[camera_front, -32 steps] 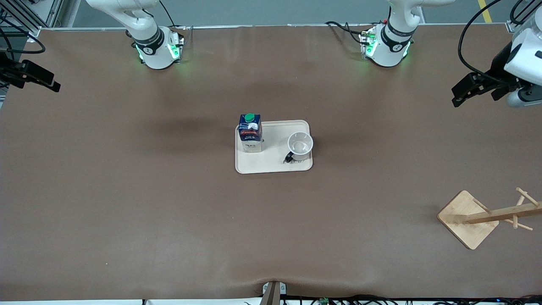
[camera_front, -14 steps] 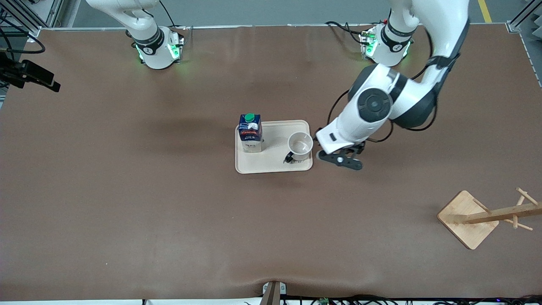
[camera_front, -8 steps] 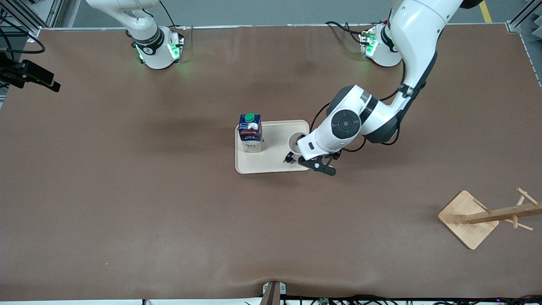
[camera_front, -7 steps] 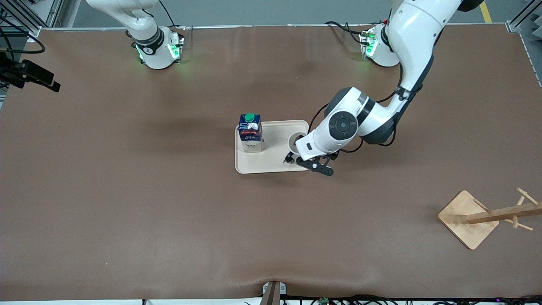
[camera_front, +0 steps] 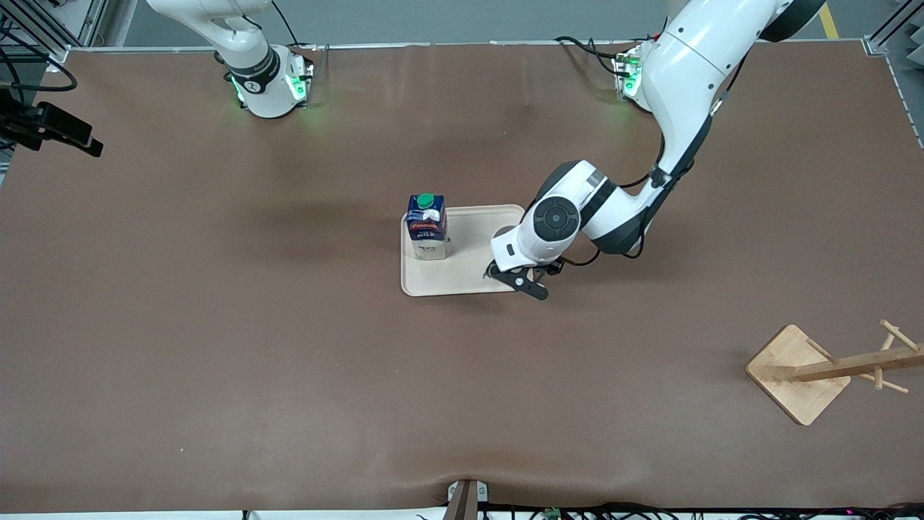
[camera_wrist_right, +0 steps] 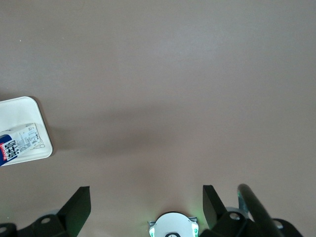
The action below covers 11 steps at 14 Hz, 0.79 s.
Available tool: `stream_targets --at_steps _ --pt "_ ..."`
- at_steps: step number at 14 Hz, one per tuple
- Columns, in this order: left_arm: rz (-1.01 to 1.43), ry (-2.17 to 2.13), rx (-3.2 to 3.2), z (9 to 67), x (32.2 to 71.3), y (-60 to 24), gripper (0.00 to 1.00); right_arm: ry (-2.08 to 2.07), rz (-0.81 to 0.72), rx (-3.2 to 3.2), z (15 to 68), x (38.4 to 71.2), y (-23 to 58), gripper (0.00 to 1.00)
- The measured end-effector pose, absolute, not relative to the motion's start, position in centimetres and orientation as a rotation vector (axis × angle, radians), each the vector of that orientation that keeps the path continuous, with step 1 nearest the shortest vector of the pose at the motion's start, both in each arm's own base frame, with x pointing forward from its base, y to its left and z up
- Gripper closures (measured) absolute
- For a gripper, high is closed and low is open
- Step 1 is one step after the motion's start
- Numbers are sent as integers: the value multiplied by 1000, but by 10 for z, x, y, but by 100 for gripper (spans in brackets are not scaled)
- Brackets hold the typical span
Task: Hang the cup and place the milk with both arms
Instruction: 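Close the left gripper on the white mug's rim and lift it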
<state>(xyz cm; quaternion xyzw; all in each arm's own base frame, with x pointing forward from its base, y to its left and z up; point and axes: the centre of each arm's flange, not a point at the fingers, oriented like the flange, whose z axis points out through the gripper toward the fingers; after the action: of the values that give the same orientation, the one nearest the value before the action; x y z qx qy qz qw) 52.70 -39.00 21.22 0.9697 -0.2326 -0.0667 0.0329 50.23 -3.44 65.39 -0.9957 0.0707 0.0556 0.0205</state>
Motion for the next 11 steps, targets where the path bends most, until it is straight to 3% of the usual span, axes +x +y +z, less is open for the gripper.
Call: stream_targets --at_steps 5,11 --pt "-153 -691 2982 226 536 -393 96 219 173 -3088 654 502 -34 0" --pt "-67 -599 3029 297 557 -377 95 219 172 -3088 654 502 -34 0"
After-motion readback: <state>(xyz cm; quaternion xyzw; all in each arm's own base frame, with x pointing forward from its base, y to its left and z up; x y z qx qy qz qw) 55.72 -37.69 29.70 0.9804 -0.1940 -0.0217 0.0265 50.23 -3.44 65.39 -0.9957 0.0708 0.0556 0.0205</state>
